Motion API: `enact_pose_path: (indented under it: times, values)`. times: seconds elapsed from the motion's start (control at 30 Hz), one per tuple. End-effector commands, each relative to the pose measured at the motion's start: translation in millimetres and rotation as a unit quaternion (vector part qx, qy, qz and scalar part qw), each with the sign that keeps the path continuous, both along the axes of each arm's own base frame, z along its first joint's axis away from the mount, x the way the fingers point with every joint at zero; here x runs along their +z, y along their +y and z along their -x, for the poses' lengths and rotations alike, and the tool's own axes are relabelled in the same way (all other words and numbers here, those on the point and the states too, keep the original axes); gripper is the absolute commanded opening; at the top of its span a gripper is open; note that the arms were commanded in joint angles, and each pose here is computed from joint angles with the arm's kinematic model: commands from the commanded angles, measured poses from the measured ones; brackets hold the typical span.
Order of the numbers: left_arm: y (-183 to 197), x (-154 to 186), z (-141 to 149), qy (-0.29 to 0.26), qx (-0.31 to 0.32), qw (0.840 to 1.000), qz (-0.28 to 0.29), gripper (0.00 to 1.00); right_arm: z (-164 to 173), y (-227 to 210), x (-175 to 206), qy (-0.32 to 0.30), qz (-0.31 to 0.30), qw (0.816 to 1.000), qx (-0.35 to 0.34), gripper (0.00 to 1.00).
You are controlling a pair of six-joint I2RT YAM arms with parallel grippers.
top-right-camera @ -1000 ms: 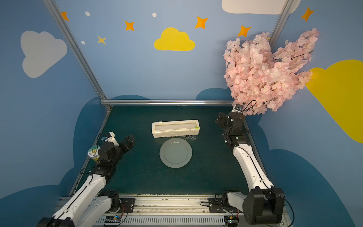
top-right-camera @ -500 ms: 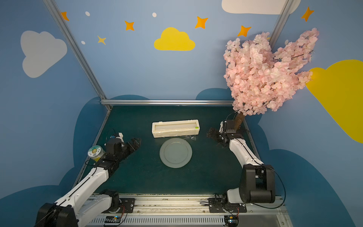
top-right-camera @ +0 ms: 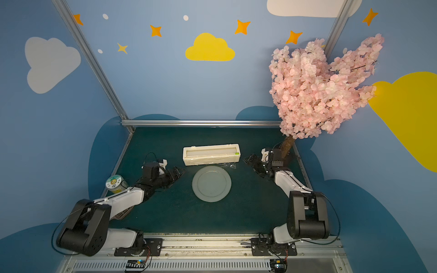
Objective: Wrap the plate with plastic wrap
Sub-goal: Adjust the plastic wrap cutting box at the center of the board, then pull the plastic wrap from the plastic wrap cutting box.
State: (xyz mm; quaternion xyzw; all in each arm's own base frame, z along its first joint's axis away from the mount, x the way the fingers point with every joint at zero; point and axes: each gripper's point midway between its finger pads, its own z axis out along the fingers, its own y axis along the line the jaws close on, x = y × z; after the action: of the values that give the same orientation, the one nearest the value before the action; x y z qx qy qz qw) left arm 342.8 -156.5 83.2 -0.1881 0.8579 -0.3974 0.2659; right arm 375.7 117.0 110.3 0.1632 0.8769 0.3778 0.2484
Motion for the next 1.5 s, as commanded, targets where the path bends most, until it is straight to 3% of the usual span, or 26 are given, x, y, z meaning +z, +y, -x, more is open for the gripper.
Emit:
enact_pose_path:
  times: [0.0,0.33,0.63,0.8,1.0,1.17,1.37,1.47]
  values:
    - [-24.5,14.3,-22.0,-0.022,-0.035,0.998,0.052,0.90,-9.4,27.3,19.2,-0.043,-0.056,0.997,0.042,0.99]
    - [-30.1,-3.0,-69.3,-0.019,-0.044,0.998,0.028,0.88,-27.2,70.3,16.2,-0.064,-0.050,0.990,0.115,0.99]
    - [-16.8,-2.5,-100.9,-0.016,-0.039,0.998,0.037,0.86,-57.7,77.6,6.4,-0.066,-0.044,0.989,0.125,0.98]
    - [-10.8,4.5,-99.9,-0.028,-0.050,0.997,0.042,0.84,-63.6,78.9,7.4,-0.076,-0.034,0.987,0.137,0.98]
    - [-11.6,4.1,-77.2,-0.036,-0.072,0.996,0.030,0.75,-41.7,73.5,17.9,-0.086,-0.010,0.985,0.149,0.98]
    - [-15.3,-12.1,-62.9,-0.046,-0.070,0.996,0.022,0.58,-18.6,63.1,8.5,-0.091,0.032,0.983,0.159,0.82]
    - [-23.4,-20.3,-75.3,-0.070,-0.056,0.995,0.037,0.53,-9.3,63.3,-10.9,-0.080,0.032,0.982,0.170,0.68]
    - [-26.7,-23.5,-83.6,-0.076,-0.052,0.995,0.038,0.52,-8.6,63.6,-21.1,-0.074,0.032,0.982,0.173,0.67]
